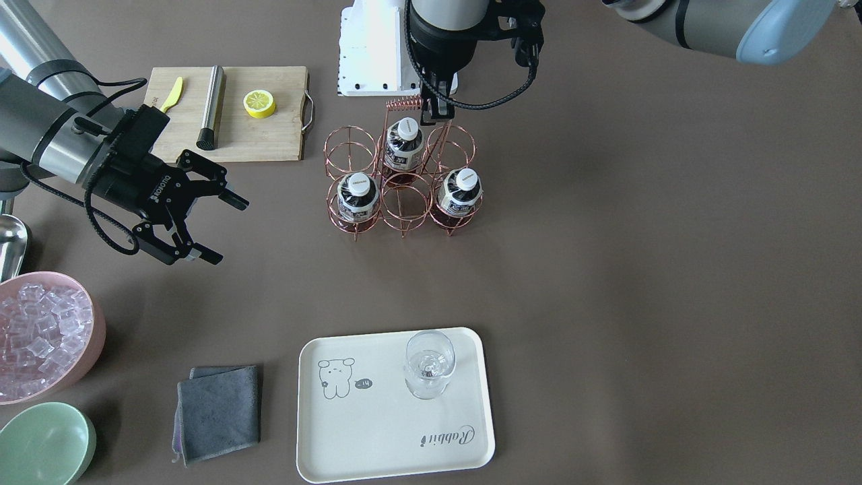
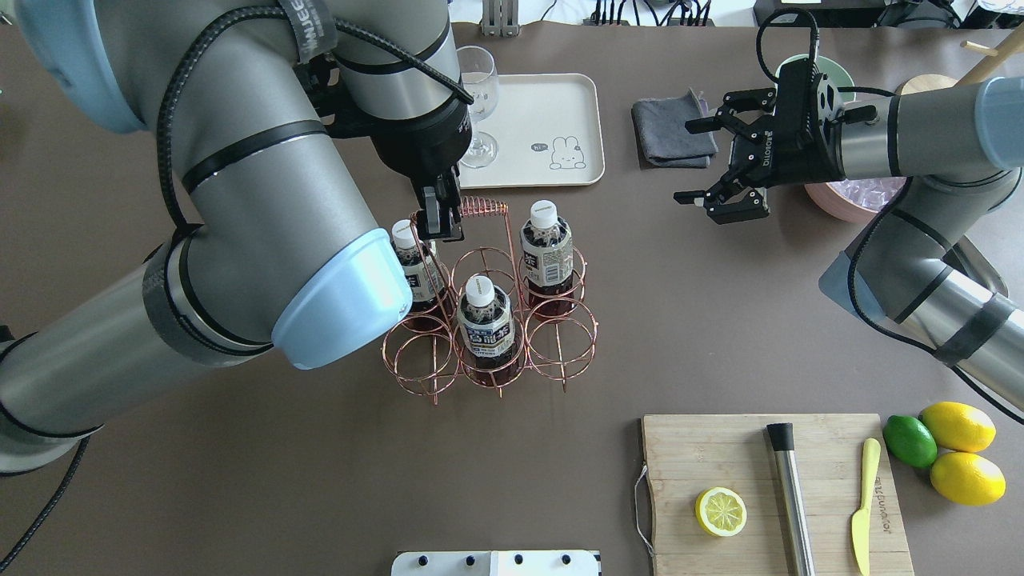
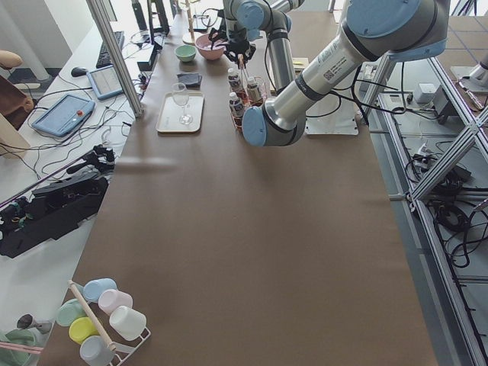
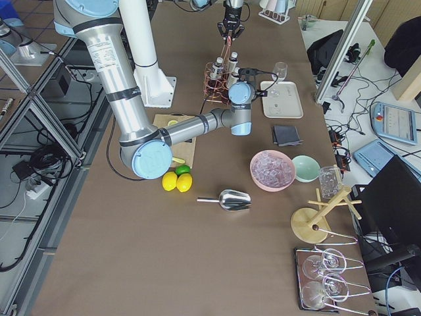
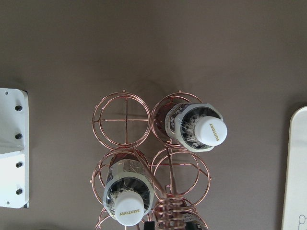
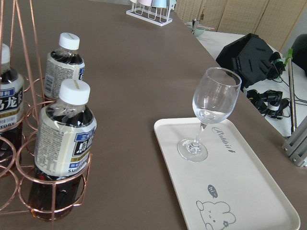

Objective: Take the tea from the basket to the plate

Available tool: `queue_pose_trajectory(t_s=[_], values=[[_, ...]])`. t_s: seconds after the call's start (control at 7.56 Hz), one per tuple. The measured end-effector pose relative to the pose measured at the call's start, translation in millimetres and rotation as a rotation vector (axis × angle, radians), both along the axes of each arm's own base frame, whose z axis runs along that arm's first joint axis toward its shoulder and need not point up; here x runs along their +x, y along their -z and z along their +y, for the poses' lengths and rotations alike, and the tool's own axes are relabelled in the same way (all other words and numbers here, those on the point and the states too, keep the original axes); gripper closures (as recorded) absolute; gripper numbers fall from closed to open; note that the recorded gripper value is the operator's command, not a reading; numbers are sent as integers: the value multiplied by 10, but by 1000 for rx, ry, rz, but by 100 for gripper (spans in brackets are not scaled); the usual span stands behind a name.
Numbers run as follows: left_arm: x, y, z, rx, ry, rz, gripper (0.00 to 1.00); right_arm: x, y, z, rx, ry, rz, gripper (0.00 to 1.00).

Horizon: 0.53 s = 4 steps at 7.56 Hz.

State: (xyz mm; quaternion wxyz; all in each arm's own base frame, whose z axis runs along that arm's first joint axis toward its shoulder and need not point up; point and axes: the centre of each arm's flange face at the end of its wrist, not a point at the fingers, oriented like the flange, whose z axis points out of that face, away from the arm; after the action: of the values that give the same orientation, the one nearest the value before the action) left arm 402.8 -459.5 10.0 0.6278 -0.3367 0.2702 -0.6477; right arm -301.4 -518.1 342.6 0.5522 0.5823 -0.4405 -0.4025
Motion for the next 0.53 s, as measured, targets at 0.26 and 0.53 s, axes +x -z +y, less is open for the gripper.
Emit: queue_pose_trajectory(t_s=[0.26,0.53], values=[[9,42,34,0,-1,7,100,9,155,80,-7,9,-32,1],[93,40,103,4,-16,16,100,-114,344,227,-51,48,-78,1]])
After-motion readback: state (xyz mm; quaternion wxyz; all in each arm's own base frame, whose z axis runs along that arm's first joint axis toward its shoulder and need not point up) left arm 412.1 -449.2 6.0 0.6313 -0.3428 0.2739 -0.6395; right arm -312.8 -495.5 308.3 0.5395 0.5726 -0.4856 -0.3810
